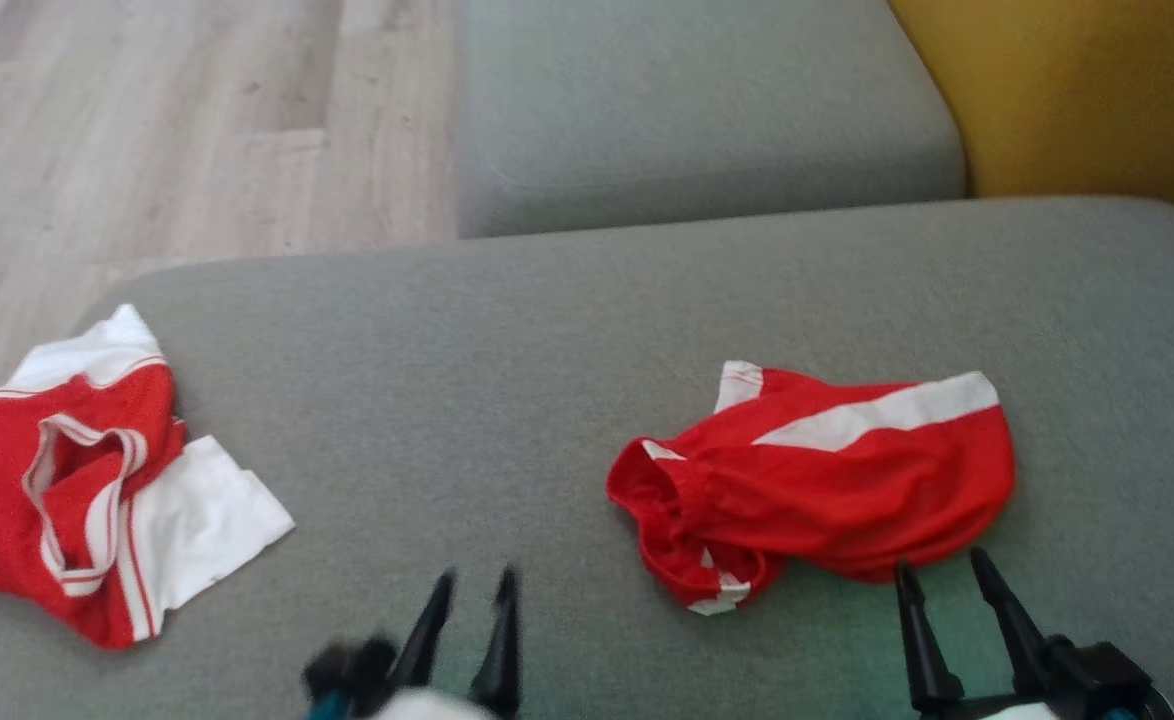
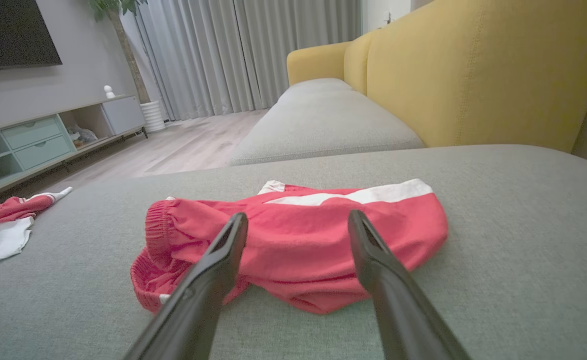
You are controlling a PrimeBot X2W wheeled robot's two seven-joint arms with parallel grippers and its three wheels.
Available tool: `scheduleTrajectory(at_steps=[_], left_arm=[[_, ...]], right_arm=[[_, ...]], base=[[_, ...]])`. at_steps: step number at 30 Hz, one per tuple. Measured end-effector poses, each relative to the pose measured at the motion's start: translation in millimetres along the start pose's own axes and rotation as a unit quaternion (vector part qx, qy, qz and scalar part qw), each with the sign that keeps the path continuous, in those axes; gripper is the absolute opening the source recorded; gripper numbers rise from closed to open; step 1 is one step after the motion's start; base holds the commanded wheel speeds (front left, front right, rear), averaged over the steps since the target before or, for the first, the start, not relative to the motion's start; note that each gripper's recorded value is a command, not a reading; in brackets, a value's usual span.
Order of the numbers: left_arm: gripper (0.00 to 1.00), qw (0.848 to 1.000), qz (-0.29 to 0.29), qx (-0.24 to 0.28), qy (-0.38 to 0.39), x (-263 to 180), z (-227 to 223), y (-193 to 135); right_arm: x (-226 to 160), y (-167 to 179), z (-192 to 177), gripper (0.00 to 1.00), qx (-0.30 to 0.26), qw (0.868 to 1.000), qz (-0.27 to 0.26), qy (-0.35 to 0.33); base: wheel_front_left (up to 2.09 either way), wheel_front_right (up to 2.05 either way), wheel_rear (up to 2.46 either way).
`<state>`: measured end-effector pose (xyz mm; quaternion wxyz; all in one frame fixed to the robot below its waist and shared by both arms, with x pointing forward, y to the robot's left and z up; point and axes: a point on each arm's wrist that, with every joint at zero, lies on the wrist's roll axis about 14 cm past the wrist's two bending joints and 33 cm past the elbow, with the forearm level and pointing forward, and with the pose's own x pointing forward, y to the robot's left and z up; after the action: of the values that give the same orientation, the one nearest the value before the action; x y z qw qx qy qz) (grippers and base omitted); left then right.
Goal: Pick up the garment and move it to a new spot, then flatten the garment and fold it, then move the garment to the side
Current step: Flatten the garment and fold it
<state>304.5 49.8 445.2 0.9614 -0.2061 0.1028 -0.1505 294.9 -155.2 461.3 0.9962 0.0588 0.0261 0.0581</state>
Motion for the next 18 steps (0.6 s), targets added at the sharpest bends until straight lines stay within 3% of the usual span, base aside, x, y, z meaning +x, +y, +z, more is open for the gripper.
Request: scheduleTrajectory(at_steps=[7,13,18], left_arm=[[1.00,0.984,-0.128,-0.101,0.069,60,11,-80],[1.00,0.957,-0.150,-0.175,0.178,70,-22,-110],[1.00,0.944,-0.141,-0.212,0.211,87,-29,-117]], right_arm=[[3,-6,-2,1.00,-0.002,1.000,-0.011,0.006],[0,-19,-4,1.00,-0.019,0.999,-0.027,0.013],[-6,-29,-9,1.00,-0.017,0.998,-0.046,0.024]], base=[[0.00,0.00,0.00],[0.00,0.00,0.00],[0.00,0.00,0.00]])
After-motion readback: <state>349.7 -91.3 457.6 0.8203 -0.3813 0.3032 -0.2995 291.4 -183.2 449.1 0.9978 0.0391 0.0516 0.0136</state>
